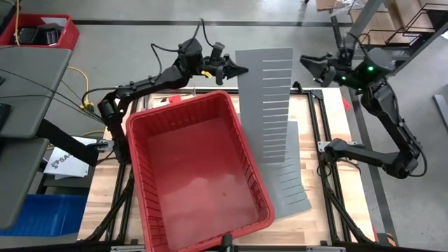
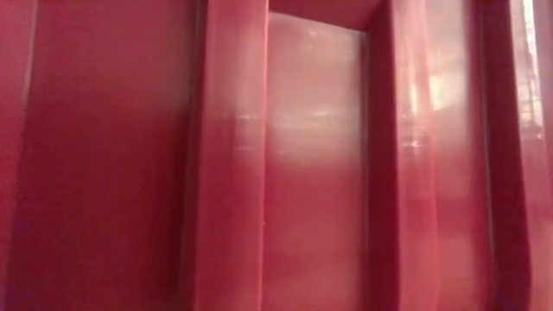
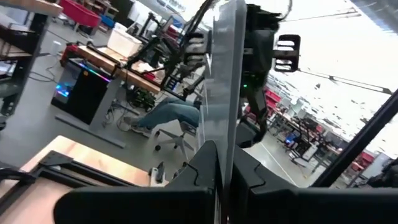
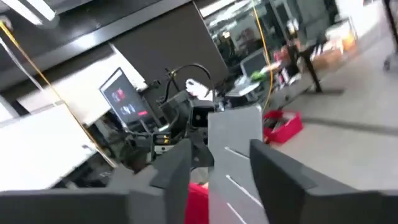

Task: Sort blocks
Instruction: Assemble the bin divider into the red bin

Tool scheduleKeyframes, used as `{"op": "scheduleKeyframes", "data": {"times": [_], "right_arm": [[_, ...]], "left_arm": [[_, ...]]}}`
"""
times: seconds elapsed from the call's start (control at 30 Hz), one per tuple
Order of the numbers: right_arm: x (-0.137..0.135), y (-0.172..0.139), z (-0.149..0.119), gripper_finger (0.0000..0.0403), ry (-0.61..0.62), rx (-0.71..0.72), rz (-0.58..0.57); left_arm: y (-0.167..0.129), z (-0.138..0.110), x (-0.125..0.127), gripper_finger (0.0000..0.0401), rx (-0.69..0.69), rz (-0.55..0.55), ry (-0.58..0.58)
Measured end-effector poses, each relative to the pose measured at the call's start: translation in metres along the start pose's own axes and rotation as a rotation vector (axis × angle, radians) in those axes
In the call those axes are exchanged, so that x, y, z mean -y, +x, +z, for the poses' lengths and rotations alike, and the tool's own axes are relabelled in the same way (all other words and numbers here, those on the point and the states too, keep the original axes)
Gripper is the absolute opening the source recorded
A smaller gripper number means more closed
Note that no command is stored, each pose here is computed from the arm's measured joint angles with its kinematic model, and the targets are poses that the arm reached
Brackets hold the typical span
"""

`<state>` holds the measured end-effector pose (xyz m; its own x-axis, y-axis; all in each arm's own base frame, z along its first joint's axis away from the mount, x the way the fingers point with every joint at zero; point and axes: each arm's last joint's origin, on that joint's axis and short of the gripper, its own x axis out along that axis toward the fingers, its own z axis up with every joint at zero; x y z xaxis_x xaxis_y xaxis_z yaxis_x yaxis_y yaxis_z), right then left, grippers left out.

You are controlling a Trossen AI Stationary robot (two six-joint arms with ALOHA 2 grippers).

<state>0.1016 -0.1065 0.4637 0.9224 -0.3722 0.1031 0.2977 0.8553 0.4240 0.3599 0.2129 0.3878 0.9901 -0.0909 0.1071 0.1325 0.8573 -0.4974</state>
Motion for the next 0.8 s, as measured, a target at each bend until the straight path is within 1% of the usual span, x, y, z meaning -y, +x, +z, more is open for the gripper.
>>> {"op": "scheduleKeyframes", "data": {"times": [0.07,0.17,0.27,0.33,0.43,0.53,0.6,0.8], "right_arm": [[-0.007,-0.006,0.007,0.0184,-0.057,-0.003,-0.013],[-0.018,-0.016,0.015,0.0193,-0.104,-0.059,-0.050],[-0.026,-0.029,0.016,0.0194,-0.123,-0.161,-0.125],[-0.028,-0.039,0.012,0.0194,-0.122,-0.252,-0.201],[-0.027,-0.052,-0.002,0.0194,-0.090,-0.415,-0.302],[-0.022,-0.060,-0.021,0.0194,-0.032,-0.579,-0.363],[-0.017,-0.063,-0.033,0.0194,-0.007,-0.637,-0.379],[0.002,-0.067,-0.074,0.0194,0.057,-0.742,-0.393]], "left_arm": [[-0.002,0.003,0.000,0.0002,0.011,0.006,0.005],[-0.008,0.010,0.002,0.0001,0.053,0.022,0.013],[-0.015,0.020,0.008,0.0001,0.093,0.035,0.031],[-0.020,0.025,0.011,0.0001,0.110,0.038,0.036],[-0.024,0.030,0.015,0.0001,0.127,0.036,0.028],[-0.028,0.034,0.020,0.0001,0.142,0.026,0.015],[-0.030,0.037,0.024,0.0001,0.151,0.020,0.010],[-0.038,0.045,0.036,0.0000,0.172,0.007,0.015]]}}
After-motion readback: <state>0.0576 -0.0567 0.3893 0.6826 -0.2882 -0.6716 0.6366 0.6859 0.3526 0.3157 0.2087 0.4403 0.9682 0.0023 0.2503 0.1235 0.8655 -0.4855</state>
